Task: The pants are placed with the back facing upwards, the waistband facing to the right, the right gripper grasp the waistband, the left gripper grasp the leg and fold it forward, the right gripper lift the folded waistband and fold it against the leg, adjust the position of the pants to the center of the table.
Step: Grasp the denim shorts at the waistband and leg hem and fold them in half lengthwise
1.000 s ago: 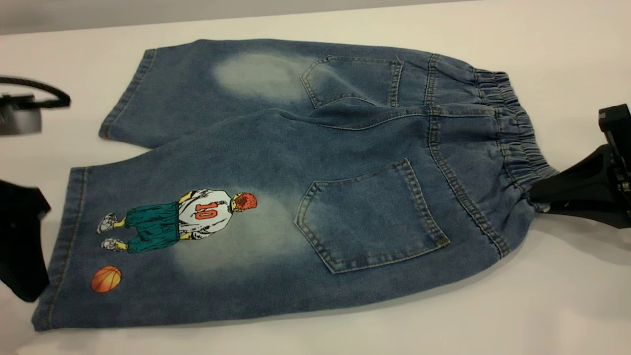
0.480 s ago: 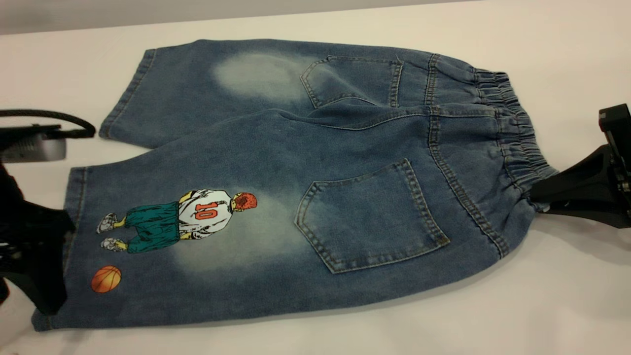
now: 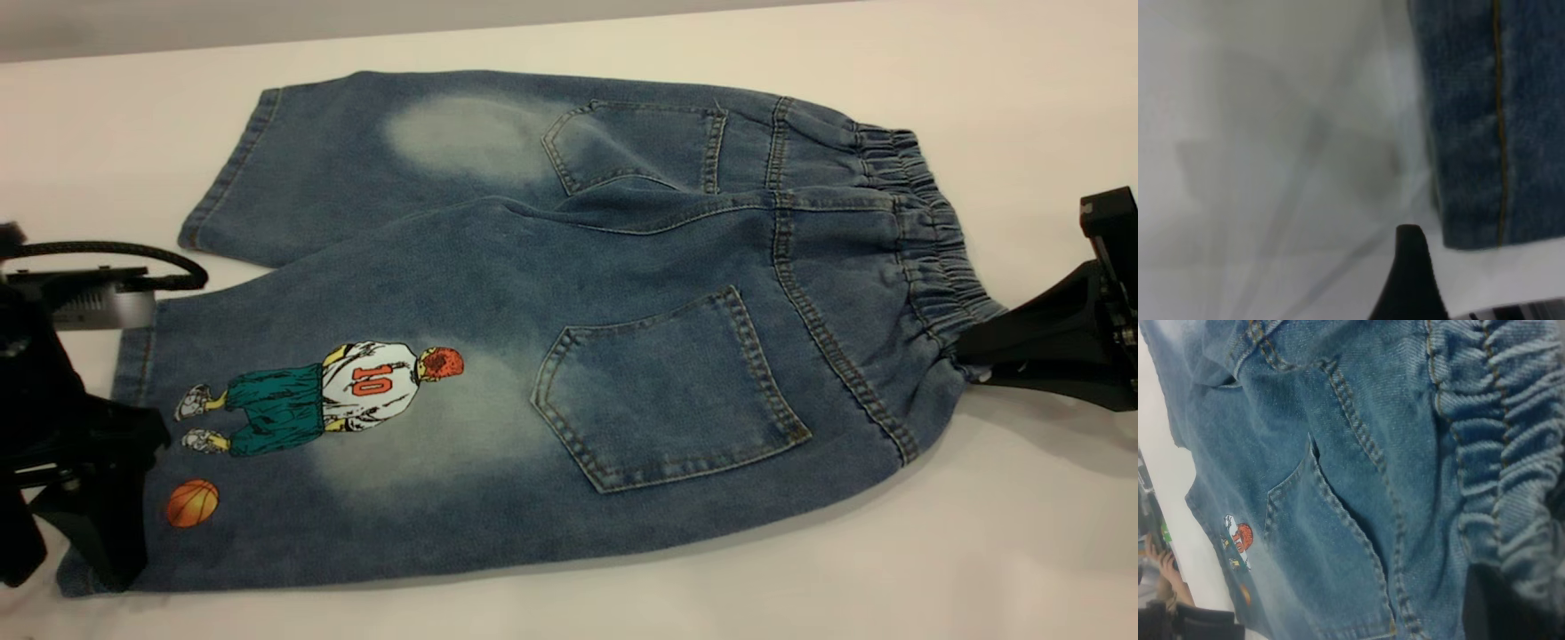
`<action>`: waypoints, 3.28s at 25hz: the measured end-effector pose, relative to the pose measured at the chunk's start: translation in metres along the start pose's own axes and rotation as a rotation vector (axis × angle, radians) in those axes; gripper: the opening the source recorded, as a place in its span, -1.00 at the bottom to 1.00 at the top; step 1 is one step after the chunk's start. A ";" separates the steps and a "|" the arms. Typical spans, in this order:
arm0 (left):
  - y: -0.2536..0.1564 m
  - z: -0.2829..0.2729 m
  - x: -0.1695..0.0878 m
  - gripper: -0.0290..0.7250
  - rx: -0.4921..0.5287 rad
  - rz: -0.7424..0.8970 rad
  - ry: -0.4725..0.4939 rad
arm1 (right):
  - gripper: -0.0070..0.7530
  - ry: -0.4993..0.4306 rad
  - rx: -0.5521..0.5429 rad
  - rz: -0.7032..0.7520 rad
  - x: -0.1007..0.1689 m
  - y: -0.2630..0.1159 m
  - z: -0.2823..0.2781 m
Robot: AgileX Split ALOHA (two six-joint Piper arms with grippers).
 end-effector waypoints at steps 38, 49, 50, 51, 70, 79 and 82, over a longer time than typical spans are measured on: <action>0.006 -0.045 -0.034 -0.70 -0.136 0.045 -0.185 | -0.89 0.063 -0.036 -0.126 0.035 0.002 -0.017; 0.014 -0.129 -0.040 -0.70 -0.443 0.111 -0.116 | -0.89 0.103 -0.129 -0.353 0.086 0.000 -0.049; 0.016 -0.139 -0.040 -0.70 -0.478 0.120 -0.106 | -0.89 0.107 -0.137 -0.370 0.090 0.000 -0.052; 0.019 -0.147 -0.040 -0.70 -0.504 0.125 -0.099 | -0.89 0.109 -0.151 -0.389 0.094 0.002 -0.054; 0.088 -0.182 -0.009 -0.70 -0.834 0.135 0.111 | -0.89 0.064 -0.259 -0.574 0.149 0.056 -0.050; 0.143 -0.182 0.005 -0.70 -0.846 0.157 0.135 | -0.89 0.072 -0.236 -0.554 0.160 0.078 -0.027; 0.160 -0.181 0.008 -0.70 -0.848 0.172 0.142 | -0.89 0.069 -0.246 -0.547 0.162 0.086 -0.025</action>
Point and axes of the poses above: a point on each arm's last joint axis where the gripper is mounted, z pointing out along that axis toward the gripper, x along the wrist's bending axis when the last joint is at zero, y = z × x, the point moved 6 cm from there along z, pointing out along that axis toward the gripper, and after that the axes turned 14 degrees about z, right-handed, at the moved point
